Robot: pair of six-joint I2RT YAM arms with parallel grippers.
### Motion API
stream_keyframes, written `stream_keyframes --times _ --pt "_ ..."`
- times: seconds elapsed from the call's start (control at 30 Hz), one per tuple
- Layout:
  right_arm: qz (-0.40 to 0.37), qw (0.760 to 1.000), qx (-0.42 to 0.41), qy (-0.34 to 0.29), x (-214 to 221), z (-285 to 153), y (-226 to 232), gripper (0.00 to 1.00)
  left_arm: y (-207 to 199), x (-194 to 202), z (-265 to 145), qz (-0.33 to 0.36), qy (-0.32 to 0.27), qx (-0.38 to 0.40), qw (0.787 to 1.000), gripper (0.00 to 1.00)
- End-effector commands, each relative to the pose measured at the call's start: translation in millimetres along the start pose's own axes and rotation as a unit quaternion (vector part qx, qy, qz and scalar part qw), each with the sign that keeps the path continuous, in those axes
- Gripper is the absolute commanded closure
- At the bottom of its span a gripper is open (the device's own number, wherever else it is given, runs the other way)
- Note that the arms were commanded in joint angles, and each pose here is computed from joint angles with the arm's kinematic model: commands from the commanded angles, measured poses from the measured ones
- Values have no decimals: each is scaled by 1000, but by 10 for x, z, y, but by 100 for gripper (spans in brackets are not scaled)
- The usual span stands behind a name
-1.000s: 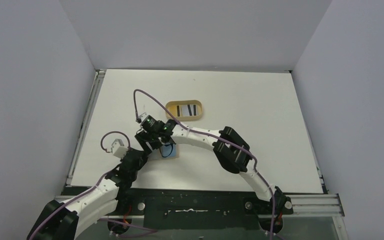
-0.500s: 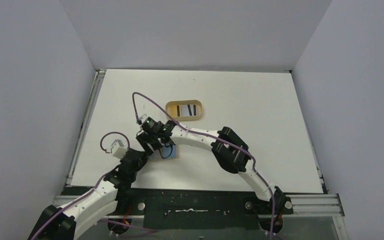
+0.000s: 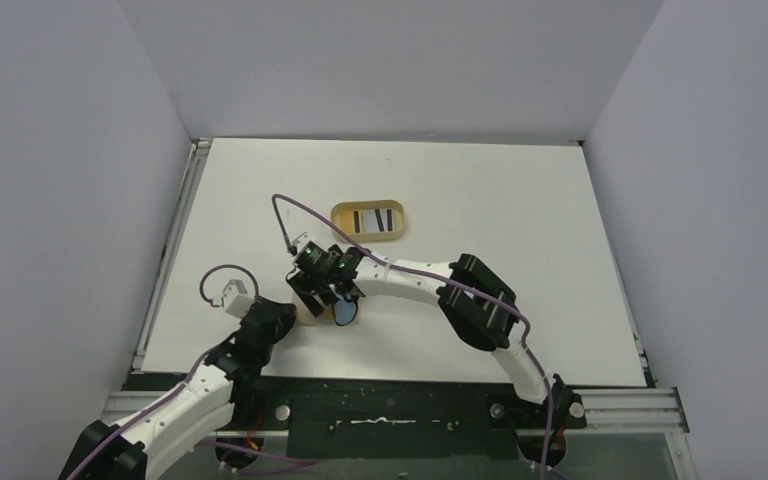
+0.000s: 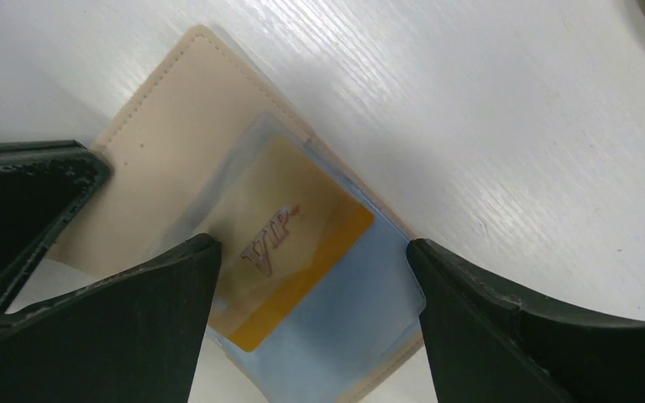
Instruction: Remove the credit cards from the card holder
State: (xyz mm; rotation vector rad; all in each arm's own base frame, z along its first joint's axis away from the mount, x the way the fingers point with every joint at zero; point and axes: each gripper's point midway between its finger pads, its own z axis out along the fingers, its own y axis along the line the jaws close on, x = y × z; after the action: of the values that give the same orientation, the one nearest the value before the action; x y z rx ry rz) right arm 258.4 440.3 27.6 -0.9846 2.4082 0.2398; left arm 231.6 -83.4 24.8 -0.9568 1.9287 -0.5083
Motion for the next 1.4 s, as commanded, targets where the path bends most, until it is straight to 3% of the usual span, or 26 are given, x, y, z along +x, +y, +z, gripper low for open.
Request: stream_keyframes --times 0.0,0.17,0.4,0.5,0.6,0.7,1.0,1.37 --pt "-37 996 68 54 314 -176 -383 16 -48 -195 15 -14 -44 -2 999 100" --pt "0 997 59 44 342 -300 -509 16 -44 -196 18 -13 -44 -4 999 100" --pt "52 995 63 -53 -57 -742 -776 10 -30 -164 39 -10 -38 -8 999 100" --pt "108 989 -43 -93 -216 -828 -546 11 -5 -140 54 -6 -34 -16 999 100" --pt "163 963 -179 -120 -357 -838 -190 11 29 -100 78 -4 -27 -25 999 100" --pt "197 939 -251 -125 -443 -775 29 12 40 -60 104 -4 -21 -28 999 100" --pt "238 900 -343 -125 -640 -749 301 12 59 -46 109 -4 -19 -30 999 100" --pt "294 897 -324 -67 -380 -233 335 14 76 -51 90 -4 -20 -29 999 100"
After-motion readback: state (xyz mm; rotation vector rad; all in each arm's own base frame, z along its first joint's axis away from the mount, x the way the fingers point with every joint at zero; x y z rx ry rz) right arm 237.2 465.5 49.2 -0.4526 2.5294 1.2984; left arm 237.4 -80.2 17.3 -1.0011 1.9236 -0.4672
